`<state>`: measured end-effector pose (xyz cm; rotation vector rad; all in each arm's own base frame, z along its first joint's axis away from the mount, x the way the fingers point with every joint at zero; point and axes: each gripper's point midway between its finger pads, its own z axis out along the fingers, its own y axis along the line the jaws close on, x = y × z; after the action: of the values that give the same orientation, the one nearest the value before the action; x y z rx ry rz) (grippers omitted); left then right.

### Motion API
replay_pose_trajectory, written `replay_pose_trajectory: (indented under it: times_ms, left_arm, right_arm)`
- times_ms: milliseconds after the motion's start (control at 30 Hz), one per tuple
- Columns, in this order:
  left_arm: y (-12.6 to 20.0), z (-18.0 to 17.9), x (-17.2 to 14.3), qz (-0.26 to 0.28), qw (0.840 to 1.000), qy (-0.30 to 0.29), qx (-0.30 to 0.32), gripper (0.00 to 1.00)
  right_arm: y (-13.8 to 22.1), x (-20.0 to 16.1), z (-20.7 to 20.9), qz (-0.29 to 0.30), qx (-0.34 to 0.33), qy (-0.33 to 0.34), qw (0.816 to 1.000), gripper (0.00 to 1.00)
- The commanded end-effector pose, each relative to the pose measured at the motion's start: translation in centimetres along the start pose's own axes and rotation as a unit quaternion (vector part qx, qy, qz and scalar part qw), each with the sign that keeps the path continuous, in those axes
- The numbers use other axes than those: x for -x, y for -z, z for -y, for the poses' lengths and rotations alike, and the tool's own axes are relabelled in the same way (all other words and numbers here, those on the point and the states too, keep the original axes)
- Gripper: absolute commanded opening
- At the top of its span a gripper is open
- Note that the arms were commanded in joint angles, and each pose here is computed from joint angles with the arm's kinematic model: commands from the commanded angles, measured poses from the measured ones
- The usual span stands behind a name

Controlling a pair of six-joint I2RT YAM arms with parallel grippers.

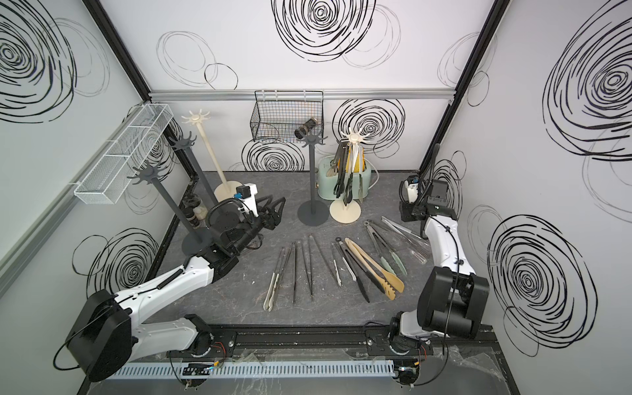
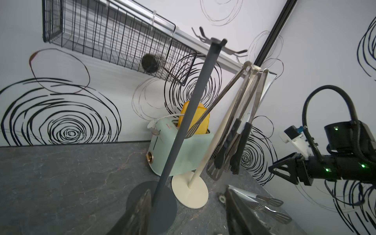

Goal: Hang food tongs on kitchen utensil racks
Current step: Pick up the food tongs from the center of the board.

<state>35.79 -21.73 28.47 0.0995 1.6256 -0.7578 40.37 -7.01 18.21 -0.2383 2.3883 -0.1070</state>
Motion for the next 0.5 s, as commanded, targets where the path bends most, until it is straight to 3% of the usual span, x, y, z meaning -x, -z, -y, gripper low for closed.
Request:
replay_pose_trajectory:
  times_ms: [0,200,467]
  left_arm:
    - [0.3,-0.3,-2.9,-0.052,0.996,0.068,-0.025,0.60]
    - [1.0,0.2,-5.9,-0.097,0.989,0.093,-0.062,0.57]
    - [1.6,0.3,-6.9,-0.116,0.988,0.072,-0.067,0.55]
  right_arm:
    - [-0.3,-3.7,1.8,-0.113,-0.026,0.096,0.989,0.52]
    - [-3.2,-7.0,2.5,-0.214,-0.006,0.155,0.964,0.51]
    - [-7.4,-9.1,1.4,-0.234,0.052,0.206,0.949,0.49]
